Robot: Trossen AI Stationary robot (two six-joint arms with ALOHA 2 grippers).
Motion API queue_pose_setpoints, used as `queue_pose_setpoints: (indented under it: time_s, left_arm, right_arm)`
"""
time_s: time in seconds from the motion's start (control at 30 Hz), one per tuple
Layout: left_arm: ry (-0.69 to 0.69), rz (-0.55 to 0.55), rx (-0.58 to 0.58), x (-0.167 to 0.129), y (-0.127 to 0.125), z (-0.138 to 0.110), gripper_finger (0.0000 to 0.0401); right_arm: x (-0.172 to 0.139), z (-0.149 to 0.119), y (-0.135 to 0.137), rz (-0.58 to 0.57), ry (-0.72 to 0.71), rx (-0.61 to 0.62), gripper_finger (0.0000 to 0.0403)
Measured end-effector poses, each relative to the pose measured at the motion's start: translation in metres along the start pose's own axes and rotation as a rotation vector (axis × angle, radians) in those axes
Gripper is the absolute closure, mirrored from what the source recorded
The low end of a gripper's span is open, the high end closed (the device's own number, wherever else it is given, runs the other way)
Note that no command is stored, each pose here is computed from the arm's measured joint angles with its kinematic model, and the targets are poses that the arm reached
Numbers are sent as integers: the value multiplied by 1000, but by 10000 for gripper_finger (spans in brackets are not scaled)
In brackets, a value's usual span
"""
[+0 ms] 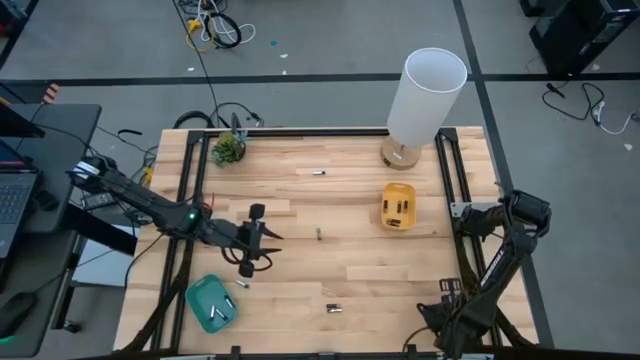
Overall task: Sort batteries
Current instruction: Put the black battery into the yellow bin
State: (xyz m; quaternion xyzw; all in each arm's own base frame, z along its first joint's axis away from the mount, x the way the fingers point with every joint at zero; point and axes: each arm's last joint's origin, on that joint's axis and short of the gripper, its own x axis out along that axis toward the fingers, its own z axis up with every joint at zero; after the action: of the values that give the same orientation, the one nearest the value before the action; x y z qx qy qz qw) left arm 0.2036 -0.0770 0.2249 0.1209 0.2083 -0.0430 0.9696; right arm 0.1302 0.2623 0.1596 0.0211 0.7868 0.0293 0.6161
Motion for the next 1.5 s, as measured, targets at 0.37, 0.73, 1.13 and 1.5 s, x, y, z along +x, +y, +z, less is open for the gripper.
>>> queue_pose_setpoints:
  time_s: [0.37,0.73,1.13,1.5]
  left_arm:
    - [101,8,-1,15,-6,-13,249]
    - [116,45,-14,20,3,-15,249]
    - [119,44,-18,20,3,-15,249]
    - [115,39,-21,20,3,-15,249]
  right_arm:
    - [30,6,-2,-97,62,-97,252]
    - [23,12,-8,-82,47,-68,389]
    - [-15,44,-19,-181,-312,188,391]
    - [-71,68,-92,-484,-625,499,389]
